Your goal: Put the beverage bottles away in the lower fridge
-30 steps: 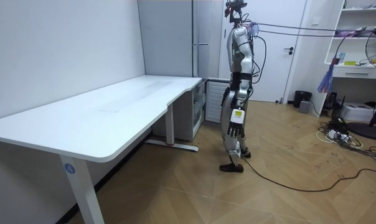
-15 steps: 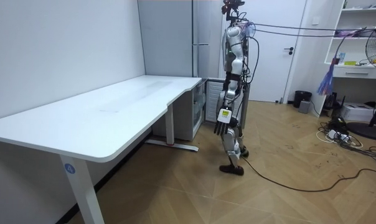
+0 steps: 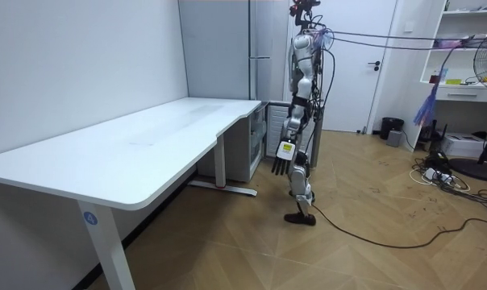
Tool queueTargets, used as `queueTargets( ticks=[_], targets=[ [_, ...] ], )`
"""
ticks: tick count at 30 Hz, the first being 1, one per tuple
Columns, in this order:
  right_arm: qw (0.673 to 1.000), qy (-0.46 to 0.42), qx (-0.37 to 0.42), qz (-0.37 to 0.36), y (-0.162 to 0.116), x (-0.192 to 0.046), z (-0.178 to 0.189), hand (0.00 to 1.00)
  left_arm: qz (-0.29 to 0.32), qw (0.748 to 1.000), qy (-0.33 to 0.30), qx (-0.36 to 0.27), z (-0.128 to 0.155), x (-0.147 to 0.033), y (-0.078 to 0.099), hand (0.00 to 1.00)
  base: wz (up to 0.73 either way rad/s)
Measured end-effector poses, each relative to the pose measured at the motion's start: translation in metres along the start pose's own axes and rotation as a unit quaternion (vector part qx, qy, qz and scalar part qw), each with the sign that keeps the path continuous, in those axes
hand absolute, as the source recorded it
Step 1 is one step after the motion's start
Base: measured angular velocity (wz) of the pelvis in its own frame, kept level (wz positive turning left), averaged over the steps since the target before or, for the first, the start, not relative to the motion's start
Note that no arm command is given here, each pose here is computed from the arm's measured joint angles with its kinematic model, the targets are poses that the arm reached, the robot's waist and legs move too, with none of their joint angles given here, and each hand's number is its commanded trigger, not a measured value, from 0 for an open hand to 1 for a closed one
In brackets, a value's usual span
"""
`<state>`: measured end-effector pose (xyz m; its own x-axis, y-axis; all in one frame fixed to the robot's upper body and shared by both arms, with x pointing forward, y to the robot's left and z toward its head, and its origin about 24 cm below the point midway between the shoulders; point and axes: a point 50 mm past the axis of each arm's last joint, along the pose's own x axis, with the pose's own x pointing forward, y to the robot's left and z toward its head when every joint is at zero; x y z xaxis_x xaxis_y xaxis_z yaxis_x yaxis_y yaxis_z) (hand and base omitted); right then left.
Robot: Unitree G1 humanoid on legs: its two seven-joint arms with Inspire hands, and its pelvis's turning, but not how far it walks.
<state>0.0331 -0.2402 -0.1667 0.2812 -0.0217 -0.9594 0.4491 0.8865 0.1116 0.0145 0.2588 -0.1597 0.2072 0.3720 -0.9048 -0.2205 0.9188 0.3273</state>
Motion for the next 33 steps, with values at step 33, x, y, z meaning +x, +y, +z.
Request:
queueTargets(
  ticks=[33],
  targets=[
    [0.842, -0.459, -0.117, -0.258, -0.024, -0.105, 0.175, 0.0, 0.044, 0.999, -0.012, 0.01, -0.002, -0.002, 0.02, 0.0, -0.1]
  ],
)
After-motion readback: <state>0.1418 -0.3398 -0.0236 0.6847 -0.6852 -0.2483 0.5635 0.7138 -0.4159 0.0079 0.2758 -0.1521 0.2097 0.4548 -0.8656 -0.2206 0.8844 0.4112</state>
